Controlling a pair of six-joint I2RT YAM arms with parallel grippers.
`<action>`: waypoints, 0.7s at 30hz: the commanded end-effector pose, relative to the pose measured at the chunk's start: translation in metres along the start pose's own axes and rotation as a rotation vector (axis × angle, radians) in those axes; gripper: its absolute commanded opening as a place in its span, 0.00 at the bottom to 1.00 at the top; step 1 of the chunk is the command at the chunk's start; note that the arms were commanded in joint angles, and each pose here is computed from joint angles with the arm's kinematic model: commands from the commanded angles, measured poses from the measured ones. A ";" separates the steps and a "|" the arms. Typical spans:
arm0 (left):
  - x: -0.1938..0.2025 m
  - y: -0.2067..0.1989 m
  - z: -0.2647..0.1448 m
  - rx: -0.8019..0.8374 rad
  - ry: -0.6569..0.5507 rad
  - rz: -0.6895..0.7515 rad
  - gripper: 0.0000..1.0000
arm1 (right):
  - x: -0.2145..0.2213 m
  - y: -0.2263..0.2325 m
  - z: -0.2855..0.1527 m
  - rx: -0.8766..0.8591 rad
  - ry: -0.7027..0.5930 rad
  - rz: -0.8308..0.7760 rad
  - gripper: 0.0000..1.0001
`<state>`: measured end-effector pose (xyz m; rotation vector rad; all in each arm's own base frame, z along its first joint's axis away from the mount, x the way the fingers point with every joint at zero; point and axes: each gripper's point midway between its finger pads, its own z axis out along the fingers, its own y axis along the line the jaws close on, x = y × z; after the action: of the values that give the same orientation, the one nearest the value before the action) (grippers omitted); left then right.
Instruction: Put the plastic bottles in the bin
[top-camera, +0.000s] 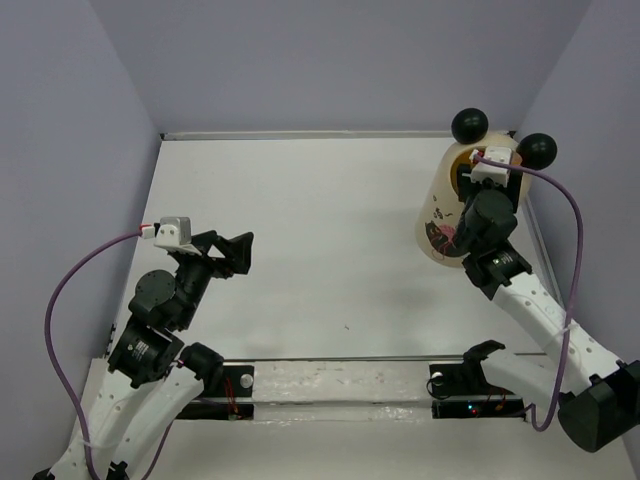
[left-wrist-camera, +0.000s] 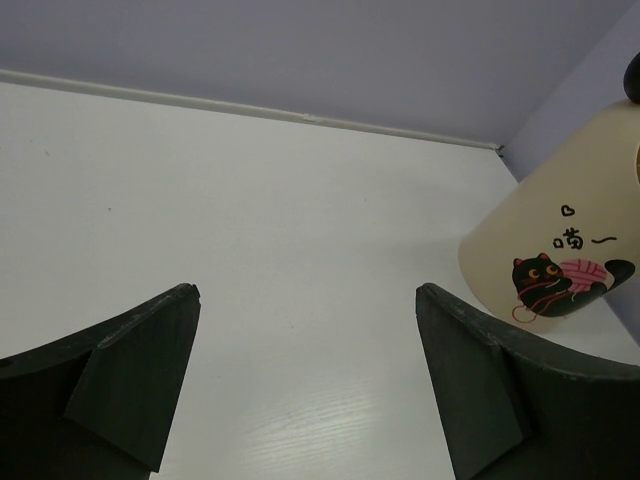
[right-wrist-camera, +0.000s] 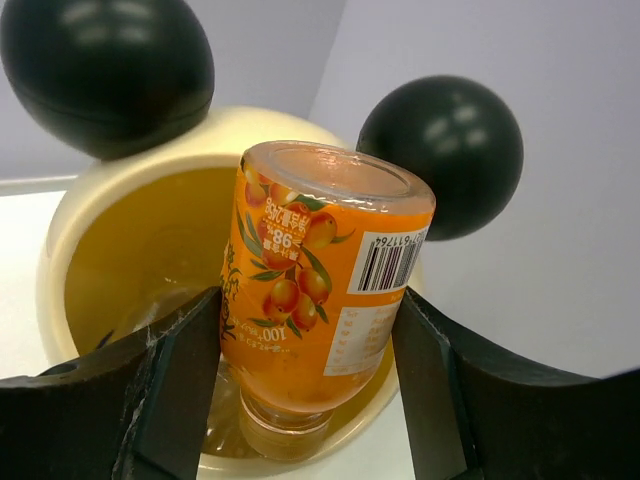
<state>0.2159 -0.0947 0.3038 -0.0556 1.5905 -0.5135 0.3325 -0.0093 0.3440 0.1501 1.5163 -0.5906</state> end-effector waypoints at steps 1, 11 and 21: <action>-0.024 -0.009 -0.004 0.036 -0.071 -0.005 0.99 | -0.007 -0.013 0.003 0.071 -0.054 0.049 0.47; -0.025 -0.009 -0.006 0.039 -0.077 -0.006 0.99 | -0.013 -0.024 0.000 0.094 -0.078 0.113 0.88; -0.023 -0.010 -0.004 0.039 -0.069 -0.006 0.99 | -0.034 -0.006 -0.009 -0.095 0.028 0.194 0.83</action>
<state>0.2139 -0.0939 0.3063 -0.0561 1.5795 -0.5187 0.3269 -0.0106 0.3685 0.2316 1.4738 -0.4762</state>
